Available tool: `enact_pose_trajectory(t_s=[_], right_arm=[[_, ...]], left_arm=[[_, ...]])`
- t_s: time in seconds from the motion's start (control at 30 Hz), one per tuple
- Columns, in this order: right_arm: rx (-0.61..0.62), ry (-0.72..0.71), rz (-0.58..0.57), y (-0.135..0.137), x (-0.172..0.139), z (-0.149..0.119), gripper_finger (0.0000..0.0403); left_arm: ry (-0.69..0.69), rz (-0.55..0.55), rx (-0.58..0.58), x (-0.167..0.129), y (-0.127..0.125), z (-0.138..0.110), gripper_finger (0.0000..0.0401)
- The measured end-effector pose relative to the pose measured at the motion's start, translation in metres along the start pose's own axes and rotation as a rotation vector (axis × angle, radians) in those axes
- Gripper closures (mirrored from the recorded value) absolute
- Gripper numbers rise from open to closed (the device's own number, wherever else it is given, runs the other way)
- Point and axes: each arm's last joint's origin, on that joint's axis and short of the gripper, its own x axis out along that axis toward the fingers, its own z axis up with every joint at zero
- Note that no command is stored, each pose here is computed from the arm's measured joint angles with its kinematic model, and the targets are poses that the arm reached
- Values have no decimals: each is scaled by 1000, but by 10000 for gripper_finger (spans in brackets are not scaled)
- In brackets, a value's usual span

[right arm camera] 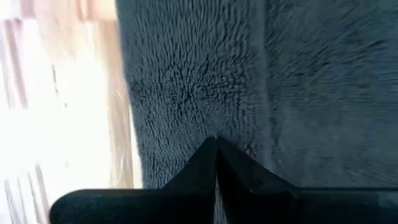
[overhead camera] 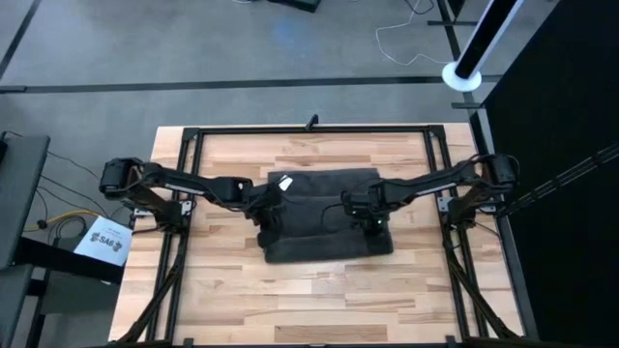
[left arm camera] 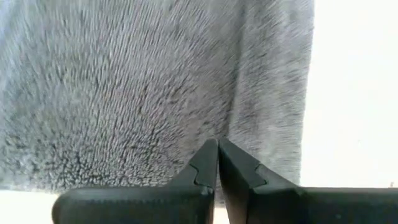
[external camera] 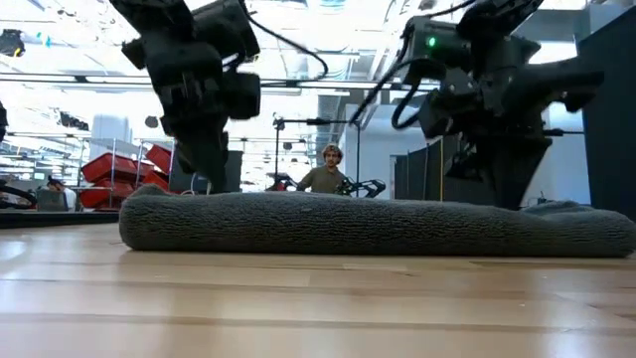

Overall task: Roll towel
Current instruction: Roll the black towel

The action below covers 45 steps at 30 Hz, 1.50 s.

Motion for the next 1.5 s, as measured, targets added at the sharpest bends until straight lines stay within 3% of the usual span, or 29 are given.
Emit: enact_pose_trajectory(t_s=[0.2, 0.3, 0.4, 0.53, 0.67, 0.83, 1.03, 1.2, 1.5], right_arm=[[77, -126, -1, 11, -28, -2, 403], [209, -208, 115, 20, -35, 4, 403], [151, -343, 267, 34, -36, 20, 400], [-16, -433, 280, 58, -23, 38, 370], [-143, -442, 139, 91, -18, 49, 313], [-183, -383, -179, 123, 0, 56, 232], [-257, -277, -458, 148, 51, 66, 154], [-296, -168, -746, 144, 86, 77, 139], [-350, -61, -930, 126, 115, 85, 144]], left_arm=[[-47, -35, 153, -7, -4, 4, 401], [-59, -136, 236, -2, -7, 7, 401], [-51, -191, 244, 6, -7, 8, 401], [-19, -201, 241, 14, -4, 7, 401], [-12, -227, 242, 15, -5, 7, 401], [-13, -262, 287, 15, -6, 7, 401], [-4, -280, 322, 16, -6, 5, 401], [29, -274, 317, 16, -5, 2, 401], [118, -263, 321, 15, -3, -7, 401]])
